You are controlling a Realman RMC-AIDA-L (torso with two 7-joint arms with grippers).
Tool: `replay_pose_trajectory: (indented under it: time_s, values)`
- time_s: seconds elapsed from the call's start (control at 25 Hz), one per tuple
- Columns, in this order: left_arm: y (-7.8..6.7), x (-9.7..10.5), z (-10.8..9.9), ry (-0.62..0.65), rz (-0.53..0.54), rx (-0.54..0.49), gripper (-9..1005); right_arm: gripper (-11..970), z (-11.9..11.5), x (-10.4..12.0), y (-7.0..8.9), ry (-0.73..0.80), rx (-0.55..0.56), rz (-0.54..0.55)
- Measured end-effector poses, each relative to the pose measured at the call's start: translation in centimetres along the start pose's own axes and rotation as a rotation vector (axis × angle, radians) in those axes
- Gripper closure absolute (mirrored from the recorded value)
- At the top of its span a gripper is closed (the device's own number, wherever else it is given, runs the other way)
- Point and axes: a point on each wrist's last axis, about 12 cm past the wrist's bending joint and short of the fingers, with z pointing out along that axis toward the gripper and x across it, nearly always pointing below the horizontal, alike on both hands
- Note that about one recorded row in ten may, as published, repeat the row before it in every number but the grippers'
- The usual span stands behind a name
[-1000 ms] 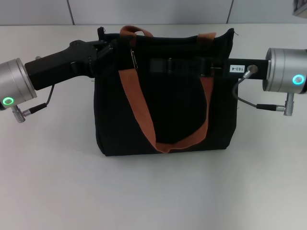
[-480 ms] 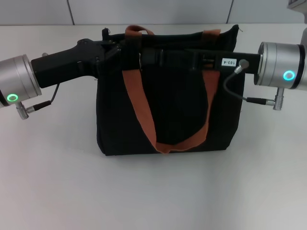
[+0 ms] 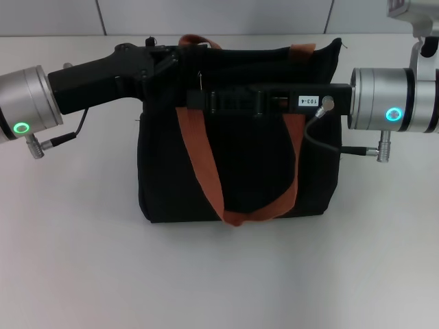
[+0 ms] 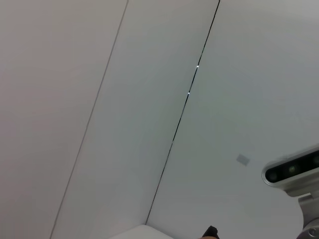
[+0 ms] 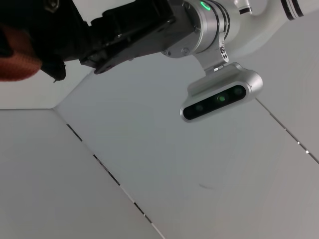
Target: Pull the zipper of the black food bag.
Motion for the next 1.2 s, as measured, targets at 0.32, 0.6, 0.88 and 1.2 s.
replay_pose_trajectory:
  time_s: [0.32,0.6,0.88,1.2]
  values:
    - [-0.03,-0.16,-0.05,-0.007,0.003,0.004,977,173,-0.39,0.05,-0.35,-0.016,0.026,0.009]
    - [-0.16,-0.08,-0.01,-0.007,0.0,0.012,976,172,-0.39,0.04,-0.33,-0.018,0.025,0.015]
    - [-0.16,-0.09,-0.07,-0.011,-0.001,0.011,976,247,-0.43,0.15,-0.33,-0.014,0.025,0.016]
    - [-0.21,-0.06,0.14,-0.008,0.002,0.017,976,363,0.53,-0.61,0.09,0.002,-0.003,-0.005]
